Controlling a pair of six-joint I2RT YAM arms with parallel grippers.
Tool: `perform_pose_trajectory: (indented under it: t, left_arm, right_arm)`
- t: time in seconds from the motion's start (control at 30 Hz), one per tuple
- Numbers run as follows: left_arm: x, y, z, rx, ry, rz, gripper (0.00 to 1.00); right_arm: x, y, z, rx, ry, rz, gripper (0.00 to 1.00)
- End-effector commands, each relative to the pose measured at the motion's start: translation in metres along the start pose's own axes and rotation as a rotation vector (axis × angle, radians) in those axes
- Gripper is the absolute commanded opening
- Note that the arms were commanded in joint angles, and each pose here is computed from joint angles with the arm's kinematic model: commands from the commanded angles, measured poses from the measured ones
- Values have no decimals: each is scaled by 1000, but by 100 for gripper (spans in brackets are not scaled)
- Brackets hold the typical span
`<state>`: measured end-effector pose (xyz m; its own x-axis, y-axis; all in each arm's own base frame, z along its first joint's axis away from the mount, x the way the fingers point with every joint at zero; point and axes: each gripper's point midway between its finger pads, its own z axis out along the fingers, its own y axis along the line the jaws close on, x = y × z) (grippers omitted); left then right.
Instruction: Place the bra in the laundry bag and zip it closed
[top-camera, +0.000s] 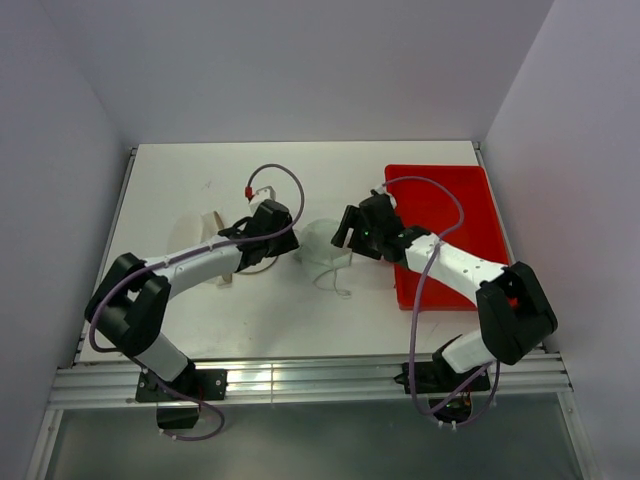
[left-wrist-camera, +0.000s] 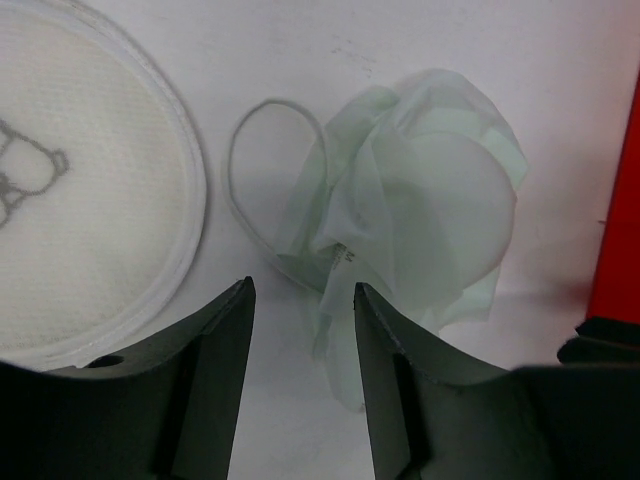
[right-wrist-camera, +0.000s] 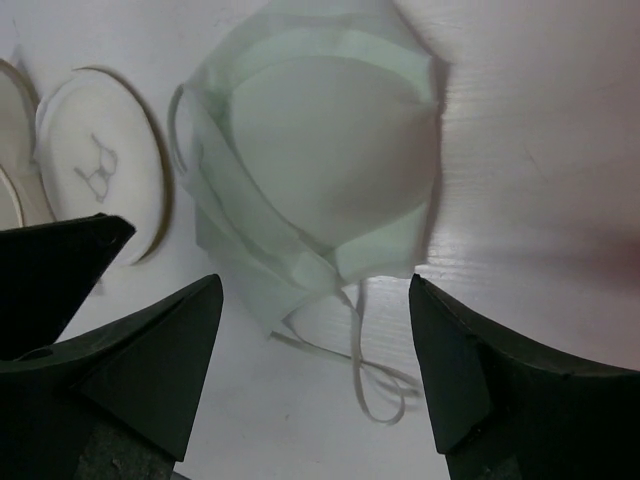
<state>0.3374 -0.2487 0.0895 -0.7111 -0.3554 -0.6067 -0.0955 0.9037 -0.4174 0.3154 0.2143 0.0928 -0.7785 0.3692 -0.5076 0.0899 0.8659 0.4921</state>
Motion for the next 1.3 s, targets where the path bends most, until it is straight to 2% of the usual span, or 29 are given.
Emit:
perform_pose_trajectory:
  t: [0.0, 0.03, 0.07, 0.17, 0.2, 0.27, 0.37, 0.6, 0.93, 1.27]
  left_arm:
    - [-26, -6, -1, -9, -103, -35, 52]
    - [-26, 0, -1, -31, -109, -41, 53]
    - [-29, 7, -2, -51, -113, -53, 54]
    - [-32, 20, 0, -33, -97, -99, 54]
    - [-32, 22, 2, -22, -91, -100, 53]
    - [-27, 22, 8, -14, -58, -79, 51]
    - [-21, 20, 19, -13, -24, -68, 48]
    - [-20, 29, 38, -75, -17, -61, 42]
    - [-18, 24, 58, -48, -3, -40, 45]
    - [-12, 18, 68, -25, 26, -36, 44]
  right_arm:
    - [-18, 37, -12, -1, -91, -102, 82]
    - [-30, 46, -14, 32, -142, -136, 80]
    - [-17, 60, -16, 33, -132, -186, 79]
    - [2, 72, -14, 110, -142, -287, 67]
    - [9, 72, -12, 130, -135, -310, 60]
    - [25, 78, -4, 157, -130, -351, 53]
    - [41, 85, 4, 201, -129, -406, 48]
    - [68, 91, 19, 279, -119, -487, 46]
    - [69, 78, 38, 390, -154, -517, 44]
    - [72, 75, 50, 402, -157, -525, 44]
